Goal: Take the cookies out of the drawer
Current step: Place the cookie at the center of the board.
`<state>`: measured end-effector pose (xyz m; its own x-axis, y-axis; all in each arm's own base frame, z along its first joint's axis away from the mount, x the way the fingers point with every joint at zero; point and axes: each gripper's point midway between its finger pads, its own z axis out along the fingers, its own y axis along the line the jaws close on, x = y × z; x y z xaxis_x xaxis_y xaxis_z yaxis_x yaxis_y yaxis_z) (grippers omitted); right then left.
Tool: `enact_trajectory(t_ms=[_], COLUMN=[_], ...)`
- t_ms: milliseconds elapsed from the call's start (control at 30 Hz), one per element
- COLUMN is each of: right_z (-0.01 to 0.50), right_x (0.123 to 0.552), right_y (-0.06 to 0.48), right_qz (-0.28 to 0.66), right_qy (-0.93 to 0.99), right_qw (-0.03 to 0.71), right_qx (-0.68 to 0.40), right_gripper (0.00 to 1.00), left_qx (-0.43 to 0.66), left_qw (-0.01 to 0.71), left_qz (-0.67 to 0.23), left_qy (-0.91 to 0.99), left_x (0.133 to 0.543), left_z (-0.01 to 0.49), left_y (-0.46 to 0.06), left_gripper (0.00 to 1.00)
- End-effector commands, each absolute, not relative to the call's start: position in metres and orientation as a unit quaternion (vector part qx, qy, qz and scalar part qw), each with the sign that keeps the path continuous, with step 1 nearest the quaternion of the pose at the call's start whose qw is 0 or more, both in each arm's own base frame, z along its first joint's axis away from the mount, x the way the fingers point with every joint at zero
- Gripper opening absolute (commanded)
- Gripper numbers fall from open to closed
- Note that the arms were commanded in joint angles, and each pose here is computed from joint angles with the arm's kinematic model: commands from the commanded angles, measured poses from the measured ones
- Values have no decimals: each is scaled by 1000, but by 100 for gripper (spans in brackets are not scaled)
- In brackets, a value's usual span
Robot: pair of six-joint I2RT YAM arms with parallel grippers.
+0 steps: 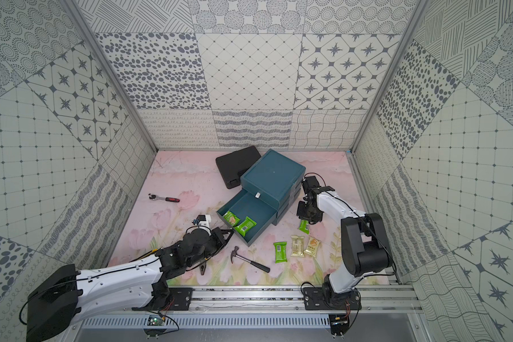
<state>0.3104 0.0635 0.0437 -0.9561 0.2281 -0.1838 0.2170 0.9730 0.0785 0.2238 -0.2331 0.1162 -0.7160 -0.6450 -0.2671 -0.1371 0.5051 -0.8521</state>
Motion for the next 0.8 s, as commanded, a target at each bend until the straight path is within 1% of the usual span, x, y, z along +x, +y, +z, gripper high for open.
enact_trajectory(t_ms=[0, 100, 167, 300, 367, 467, 567, 667, 767], right_z=[41, 35, 38, 66, 86, 122, 164, 207, 241], right_x=[321, 321, 320, 317, 309, 298, 290, 283, 272], right_y=[65, 65, 67, 63, 59, 62, 81, 116, 157], right_qz=[32, 31, 36, 41, 43, 70, 96, 102, 99], right_qy=[989, 990, 989, 984, 979, 968, 955, 938, 912], right_qw=[102, 96, 98, 139, 166, 215, 276, 330, 370], right_qx=[101, 102, 100, 106, 110, 105, 53, -38, -148], right_gripper=[35, 41, 47, 57, 59, 59, 60, 61, 62], left_qx=[-246, -246, -245, -244, -242, -238, -235, -234, -235], left_qw=[313, 313, 313, 314, 315, 314, 313, 311, 312], left_qz=[-436, -437, -437, -438, -439, -439, -440, -439, -438], left_qy=[807, 807, 807, 806, 806, 808, 808, 810, 810], left_x=[231, 231, 231, 232, 233, 233, 234, 234, 233], left_z=[123, 123, 124, 126, 127, 128, 129, 128, 128], left_y=[-230, -231, -231, -232, -233, -236, -238, -238, -237], left_gripper=[0, 0, 0, 0, 0, 0, 0, 0, 0])
